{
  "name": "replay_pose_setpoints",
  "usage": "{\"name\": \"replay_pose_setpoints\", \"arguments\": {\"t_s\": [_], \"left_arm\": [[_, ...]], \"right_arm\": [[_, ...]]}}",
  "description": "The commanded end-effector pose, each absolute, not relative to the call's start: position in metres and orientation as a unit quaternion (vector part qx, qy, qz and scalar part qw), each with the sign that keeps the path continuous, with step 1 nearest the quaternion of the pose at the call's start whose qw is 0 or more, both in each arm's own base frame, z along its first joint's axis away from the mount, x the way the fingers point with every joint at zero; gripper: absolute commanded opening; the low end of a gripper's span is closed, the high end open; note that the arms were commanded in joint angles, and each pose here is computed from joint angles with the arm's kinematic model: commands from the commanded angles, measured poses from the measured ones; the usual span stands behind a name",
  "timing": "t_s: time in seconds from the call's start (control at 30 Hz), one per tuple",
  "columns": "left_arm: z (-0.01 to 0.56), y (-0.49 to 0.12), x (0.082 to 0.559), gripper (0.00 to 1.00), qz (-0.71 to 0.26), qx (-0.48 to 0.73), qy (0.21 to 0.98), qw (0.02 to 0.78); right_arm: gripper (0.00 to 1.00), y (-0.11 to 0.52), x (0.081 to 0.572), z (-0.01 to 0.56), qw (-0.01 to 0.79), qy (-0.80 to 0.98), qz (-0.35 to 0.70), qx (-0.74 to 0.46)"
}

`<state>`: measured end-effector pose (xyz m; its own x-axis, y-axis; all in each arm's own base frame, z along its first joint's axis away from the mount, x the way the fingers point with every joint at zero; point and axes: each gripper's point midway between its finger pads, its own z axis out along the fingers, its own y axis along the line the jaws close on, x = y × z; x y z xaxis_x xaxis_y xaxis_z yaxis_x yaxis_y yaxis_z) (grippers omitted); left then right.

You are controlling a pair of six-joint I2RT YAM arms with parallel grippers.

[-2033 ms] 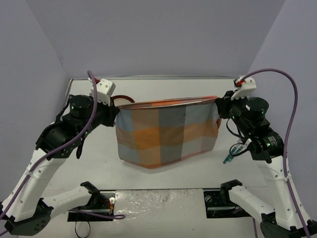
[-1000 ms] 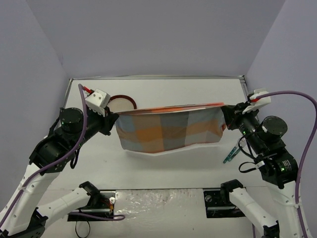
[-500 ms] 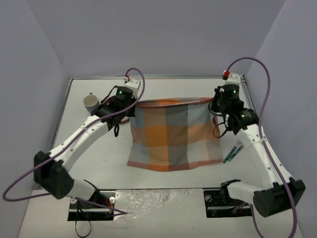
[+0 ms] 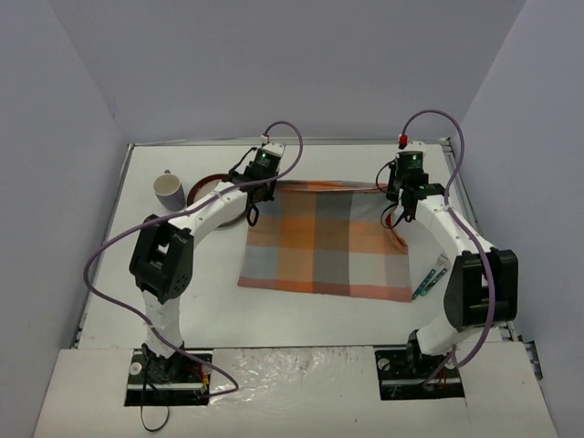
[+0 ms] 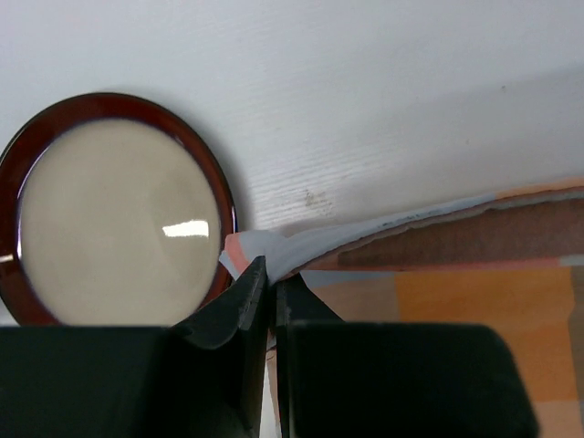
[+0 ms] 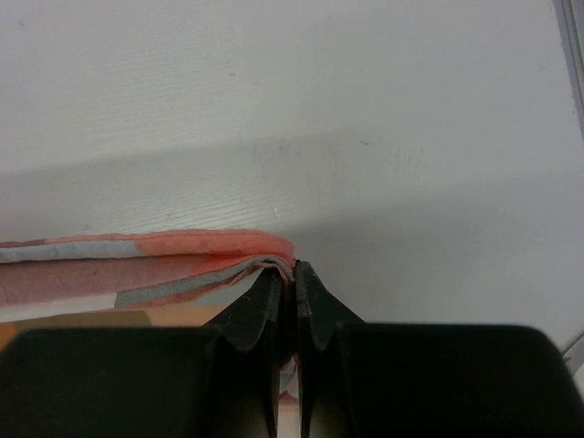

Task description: Set the dinner table for one person

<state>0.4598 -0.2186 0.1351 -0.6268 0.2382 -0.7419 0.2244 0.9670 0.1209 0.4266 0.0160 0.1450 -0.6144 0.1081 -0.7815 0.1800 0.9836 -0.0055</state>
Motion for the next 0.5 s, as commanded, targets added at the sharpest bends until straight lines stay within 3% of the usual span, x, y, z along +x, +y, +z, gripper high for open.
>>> {"name": "replay_pose_setpoints", "arguments": {"t_s": [0.0,0.3,0.37,0.47], "left_arm": [[0.171,-0.228,0.494,0.0,-0.008,0.105,0.879,0.465],[0.162,-0.236,0.535,0.02,-0.029,0.073,0.878,0.472],[0.159,-0.238,0.544,0.11,-0.031,0.07,0.878,0.473],[0.17,-0.236,0.555,0.36,-0.036,0.063,0.872,0.485]], "right_arm": [[0.0,-0.017,0.468,0.164,0.48,0.87,-0.081,0.07],[0.0,-0.042,0.525,0.154,0.475,0.872,-0.111,0.036],[0.04,-0.06,0.536,0.155,0.477,0.869,-0.119,0.049],[0.22,-0.066,0.556,0.157,0.482,0.866,-0.123,0.052]]}}
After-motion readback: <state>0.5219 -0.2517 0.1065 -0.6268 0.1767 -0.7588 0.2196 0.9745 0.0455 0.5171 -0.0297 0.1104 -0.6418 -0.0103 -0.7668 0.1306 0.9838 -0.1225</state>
